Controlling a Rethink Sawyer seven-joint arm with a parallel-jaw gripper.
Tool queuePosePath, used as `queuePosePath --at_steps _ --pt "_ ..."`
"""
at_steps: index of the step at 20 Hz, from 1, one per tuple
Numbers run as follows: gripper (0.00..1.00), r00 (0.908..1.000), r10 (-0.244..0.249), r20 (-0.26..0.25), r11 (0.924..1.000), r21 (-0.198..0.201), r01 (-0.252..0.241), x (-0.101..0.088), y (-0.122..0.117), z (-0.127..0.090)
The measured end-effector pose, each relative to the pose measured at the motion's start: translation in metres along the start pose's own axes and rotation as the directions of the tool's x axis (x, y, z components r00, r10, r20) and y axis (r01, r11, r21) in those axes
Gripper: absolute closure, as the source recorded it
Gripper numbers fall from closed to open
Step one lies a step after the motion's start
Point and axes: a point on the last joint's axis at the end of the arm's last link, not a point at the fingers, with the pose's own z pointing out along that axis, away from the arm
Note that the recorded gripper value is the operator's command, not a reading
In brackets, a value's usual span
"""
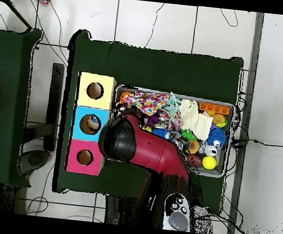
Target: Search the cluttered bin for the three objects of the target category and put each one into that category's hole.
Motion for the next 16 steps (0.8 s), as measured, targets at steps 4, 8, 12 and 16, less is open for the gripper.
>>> queuePosePath --at_steps 4,8,12,16 --pt "0.0 0.9996 0.027 0.008 0.9996 -0.004 -0.027 -0.01 -0.02 0.008" --pt "0.0 0.9982 0.054 0.028 0.9986 -0.003 -0.054 -0.017 -0.046 0.025" --pt "0.0 0.9965 0.076 0.036 0.9971 -0.004 -0.075 -0.015 -0.068 0.046" --pt "0.0 0.995 0.098 0.019 0.9952 -0.007 -0.098 -0.005 -0.084 0.063"
